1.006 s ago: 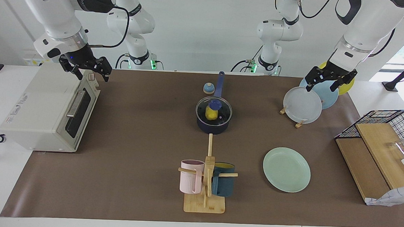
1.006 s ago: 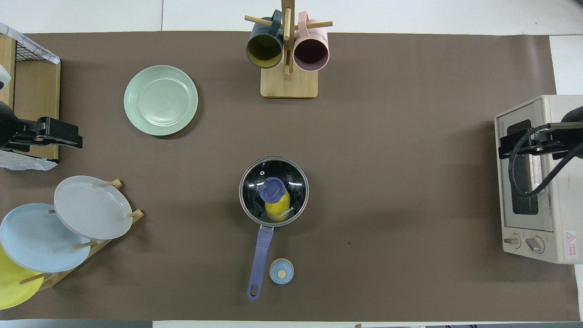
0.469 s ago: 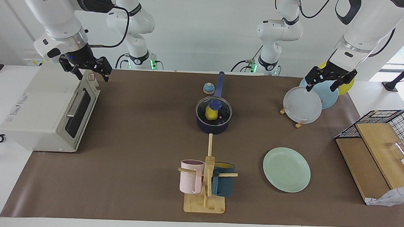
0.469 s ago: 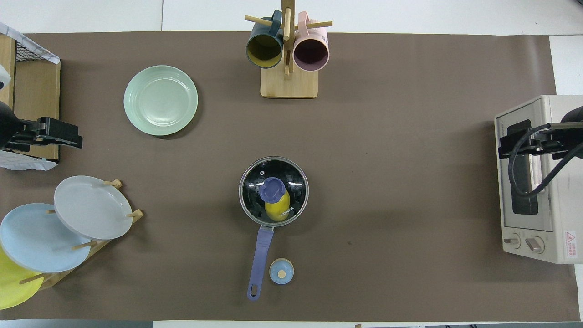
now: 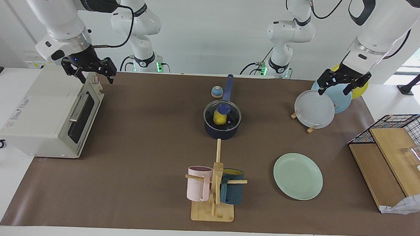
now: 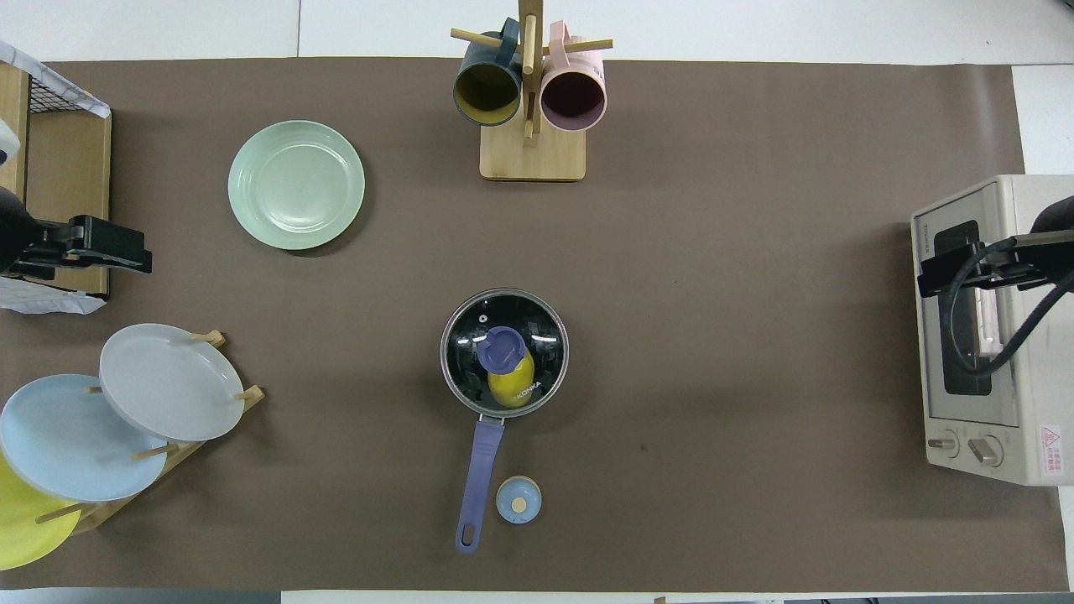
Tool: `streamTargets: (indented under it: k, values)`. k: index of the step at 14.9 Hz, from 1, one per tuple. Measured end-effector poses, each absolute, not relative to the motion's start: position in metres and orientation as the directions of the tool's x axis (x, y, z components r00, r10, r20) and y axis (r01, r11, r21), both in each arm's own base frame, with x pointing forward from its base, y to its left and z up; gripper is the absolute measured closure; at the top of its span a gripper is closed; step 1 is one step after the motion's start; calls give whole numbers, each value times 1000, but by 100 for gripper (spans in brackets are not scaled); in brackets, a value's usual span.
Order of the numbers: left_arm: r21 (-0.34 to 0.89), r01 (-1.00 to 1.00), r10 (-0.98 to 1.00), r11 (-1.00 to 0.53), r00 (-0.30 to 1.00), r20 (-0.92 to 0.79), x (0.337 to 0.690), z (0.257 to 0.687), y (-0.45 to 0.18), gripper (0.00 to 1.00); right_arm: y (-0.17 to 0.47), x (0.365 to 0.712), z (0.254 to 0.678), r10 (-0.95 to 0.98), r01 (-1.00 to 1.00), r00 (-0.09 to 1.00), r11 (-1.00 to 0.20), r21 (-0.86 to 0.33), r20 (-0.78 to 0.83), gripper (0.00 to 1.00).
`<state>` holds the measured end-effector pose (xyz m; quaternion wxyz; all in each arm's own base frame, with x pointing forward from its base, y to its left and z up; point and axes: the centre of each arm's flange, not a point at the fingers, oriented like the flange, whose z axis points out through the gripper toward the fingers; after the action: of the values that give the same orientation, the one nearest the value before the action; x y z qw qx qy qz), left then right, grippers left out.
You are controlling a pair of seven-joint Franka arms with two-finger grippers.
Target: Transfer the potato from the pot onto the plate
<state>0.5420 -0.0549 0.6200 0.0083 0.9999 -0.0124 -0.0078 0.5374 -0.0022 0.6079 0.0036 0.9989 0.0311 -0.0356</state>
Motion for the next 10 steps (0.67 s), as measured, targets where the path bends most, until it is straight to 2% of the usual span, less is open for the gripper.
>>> streamTargets:
  k: [3, 7, 10]
  values:
    - [17, -25, -25, -1000, 1000, -15, 542, 620, -55, 0, 41, 543, 623, 104, 104, 994, -995, -9, -42, 0]
    - [17, -25, -25, -1000, 1000, -15, 542, 620, -55, 0, 184, 546, 613, 111, 109, 993, -992, -57, -48, 0]
    - [17, -25, -25, -1000, 1000, -15, 542, 620, -55, 0, 297, 548, 581, 106, 104, 994, -991, -78, -13, 0]
